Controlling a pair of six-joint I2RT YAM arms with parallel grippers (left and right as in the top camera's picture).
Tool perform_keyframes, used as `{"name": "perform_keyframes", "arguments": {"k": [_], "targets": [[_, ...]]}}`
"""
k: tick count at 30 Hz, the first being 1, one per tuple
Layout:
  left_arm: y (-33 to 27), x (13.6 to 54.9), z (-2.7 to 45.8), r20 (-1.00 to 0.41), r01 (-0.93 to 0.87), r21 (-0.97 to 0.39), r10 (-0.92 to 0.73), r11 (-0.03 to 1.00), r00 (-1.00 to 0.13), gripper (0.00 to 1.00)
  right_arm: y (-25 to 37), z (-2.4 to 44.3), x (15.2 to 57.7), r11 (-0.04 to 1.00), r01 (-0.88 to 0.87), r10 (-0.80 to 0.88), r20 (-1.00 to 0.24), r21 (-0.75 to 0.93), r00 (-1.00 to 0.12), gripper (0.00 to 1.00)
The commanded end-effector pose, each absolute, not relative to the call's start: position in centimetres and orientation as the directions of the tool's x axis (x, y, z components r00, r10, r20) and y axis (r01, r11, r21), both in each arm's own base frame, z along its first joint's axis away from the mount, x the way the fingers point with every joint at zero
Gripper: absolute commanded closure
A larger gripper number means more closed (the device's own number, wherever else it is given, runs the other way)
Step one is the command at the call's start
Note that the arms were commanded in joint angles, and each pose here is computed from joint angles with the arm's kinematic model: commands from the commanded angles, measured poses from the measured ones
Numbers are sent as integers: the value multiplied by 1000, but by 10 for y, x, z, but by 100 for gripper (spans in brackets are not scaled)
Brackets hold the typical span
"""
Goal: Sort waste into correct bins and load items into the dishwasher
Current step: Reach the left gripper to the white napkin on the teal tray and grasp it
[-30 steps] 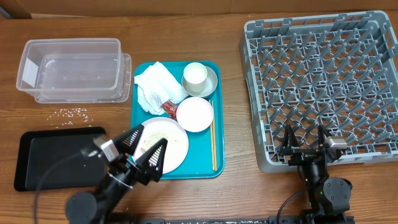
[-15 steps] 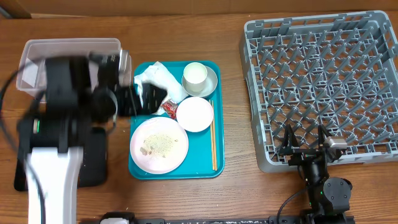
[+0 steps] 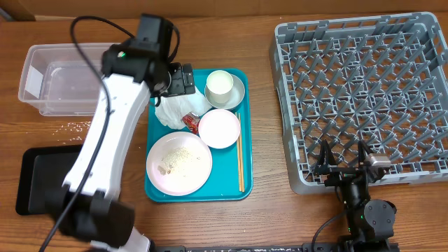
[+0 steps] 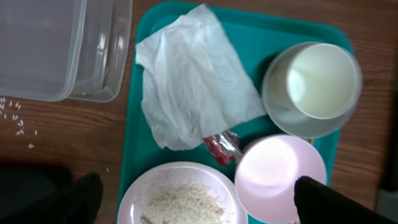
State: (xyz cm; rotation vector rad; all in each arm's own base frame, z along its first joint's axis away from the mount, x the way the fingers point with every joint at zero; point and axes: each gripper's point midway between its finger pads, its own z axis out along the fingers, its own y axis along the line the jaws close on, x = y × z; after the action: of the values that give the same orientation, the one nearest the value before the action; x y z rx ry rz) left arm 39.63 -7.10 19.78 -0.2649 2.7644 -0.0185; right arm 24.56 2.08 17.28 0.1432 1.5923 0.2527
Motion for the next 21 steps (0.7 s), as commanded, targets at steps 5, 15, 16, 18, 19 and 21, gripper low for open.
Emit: {"name": "perform_keyframes", "arguments": {"k": [5, 15, 16, 18, 19, 21], "targets": [[-80, 423, 131, -234, -255, -57, -262, 965, -936, 0, 20, 171, 246, 967, -63, 246, -969, 248, -36, 0], [-98, 429, 66, -82, -290, -103, -299, 951, -951, 37, 20, 171, 246, 967, -63, 246, -968, 248, -36, 0], [-99, 428, 61, -69, -300, -97, -307, 949, -949, 39, 20, 171, 246, 967, -63, 246, -969, 248, -36, 0], [-99, 426, 53, -49, -309, -87, -313, 947, -948, 44, 20, 171, 246, 967, -63, 246, -968, 248, -36, 0], [-99, 425, 49, -40, -310, -81, -313, 947, -949, 44, 20, 171, 246, 967, -63, 246, -969, 248, -36, 0], [-99, 424, 43, -28, -311, -74, -314, 948, -949, 44, 20, 171, 246, 967, -63, 246, -969, 248, -36, 0]]}}
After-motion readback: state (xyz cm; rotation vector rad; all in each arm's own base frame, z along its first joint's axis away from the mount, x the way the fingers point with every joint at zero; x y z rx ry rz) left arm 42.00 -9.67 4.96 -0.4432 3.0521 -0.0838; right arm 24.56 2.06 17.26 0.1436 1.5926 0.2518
